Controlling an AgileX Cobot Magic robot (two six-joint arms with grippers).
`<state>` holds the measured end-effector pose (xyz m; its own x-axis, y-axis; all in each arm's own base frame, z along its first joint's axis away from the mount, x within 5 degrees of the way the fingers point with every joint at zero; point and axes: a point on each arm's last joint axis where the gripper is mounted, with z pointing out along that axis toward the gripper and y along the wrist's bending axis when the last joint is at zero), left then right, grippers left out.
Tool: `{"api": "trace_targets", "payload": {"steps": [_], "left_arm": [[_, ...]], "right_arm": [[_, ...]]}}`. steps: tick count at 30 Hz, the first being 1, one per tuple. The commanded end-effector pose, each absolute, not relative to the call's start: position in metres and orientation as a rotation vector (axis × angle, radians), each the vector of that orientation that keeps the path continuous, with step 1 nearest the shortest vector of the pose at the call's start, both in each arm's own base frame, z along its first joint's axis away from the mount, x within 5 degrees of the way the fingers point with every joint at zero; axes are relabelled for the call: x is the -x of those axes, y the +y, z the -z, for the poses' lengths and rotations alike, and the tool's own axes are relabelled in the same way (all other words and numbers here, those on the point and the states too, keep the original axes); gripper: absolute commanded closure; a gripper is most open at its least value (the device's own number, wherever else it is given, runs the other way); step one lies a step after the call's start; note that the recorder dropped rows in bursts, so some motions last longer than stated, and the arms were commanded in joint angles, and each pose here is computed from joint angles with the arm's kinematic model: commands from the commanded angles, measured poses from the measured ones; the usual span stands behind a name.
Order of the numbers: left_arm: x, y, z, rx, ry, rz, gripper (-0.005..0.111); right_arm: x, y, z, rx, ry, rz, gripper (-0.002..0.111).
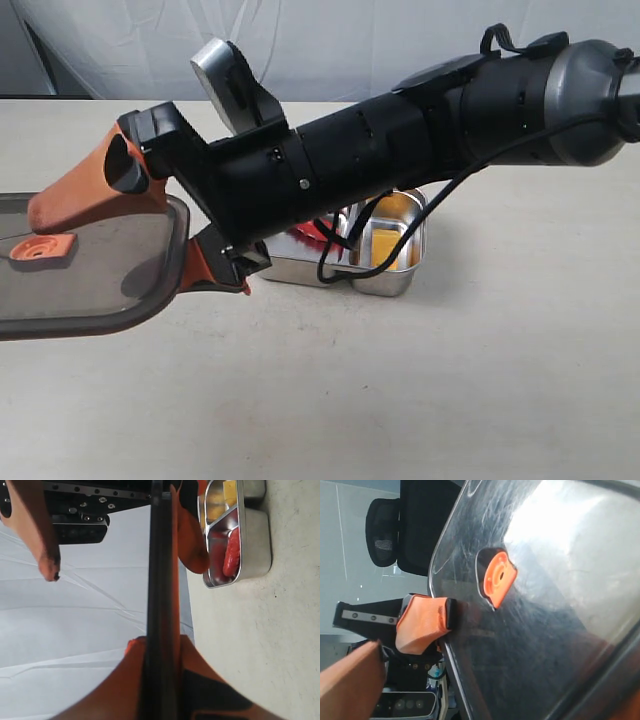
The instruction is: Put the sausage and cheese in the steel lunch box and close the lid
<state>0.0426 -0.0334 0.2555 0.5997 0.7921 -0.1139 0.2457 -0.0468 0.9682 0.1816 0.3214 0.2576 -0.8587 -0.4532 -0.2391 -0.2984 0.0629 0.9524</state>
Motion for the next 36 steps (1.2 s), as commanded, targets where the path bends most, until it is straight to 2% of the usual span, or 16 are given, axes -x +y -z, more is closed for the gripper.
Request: {"api": "trace_targets", "payload": {"steps": [1,3,5,6,8,10,11,24,27,32,36], "left_arm": [[-0.042,-0.034,-0.255,-1.596,0.897,-0.526,0.107],[-0.042,-0.034,-0.255,-1.596,0.897,-0.526,0.107],[-0.042,-0.034,-0.255,-1.595,0.898,-0.523,0.107],[-0.042,-0.034,-0.255,-1.595,0.898,-0.523,0.107],[-0.041,-0.034,-0.255,-1.593,0.897,-0.524,0.107],[-0.04,-0.033,-0.255,-1.585,0.894,-0.524,0.107],[-0.039,-0.032,-0.254,-1.586,0.895,-0.523,0.107],[-0.032,-0.028,-0.253,-1.522,0.932,-0.454,0.106],[-0.031,-0.028,-0.253,-1.518,0.931,-0.453,0.098],[-0.031,-0.029,-0.254,-1.495,0.934,-0.422,0.071],[-0.03,-0.03,-0.256,-1.472,0.94,-0.387,0.056]], "right_arm": [[-0.178,0.323,-0.268,-0.753,-2.114,2.007,0.011],[-0.178,0.323,-0.269,-0.751,-2.113,2.009,0.011],[-0.178,0.323,-0.268,-0.76,-2.12,2.0,0.019],[-0.178,0.323,-0.267,-0.761,-2.125,1.993,0.029],[-0.177,0.322,-0.266,-0.783,-2.123,1.978,0.059],[-0.177,0.322,-0.266,-0.785,-2.12,1.978,0.102],[-0.177,0.322,-0.267,-0.777,-2.116,1.975,0.108],[-0.184,0.323,-0.261,-0.807,-2.268,1.95,0.109],[-0.186,0.323,-0.263,-0.804,-2.303,1.961,0.109],[-0.194,0.322,-0.266,-0.764,-2.458,1.966,0.109],[-0.201,0.321,-0.269,-0.714,-2.58,1.963,0.109]]}}
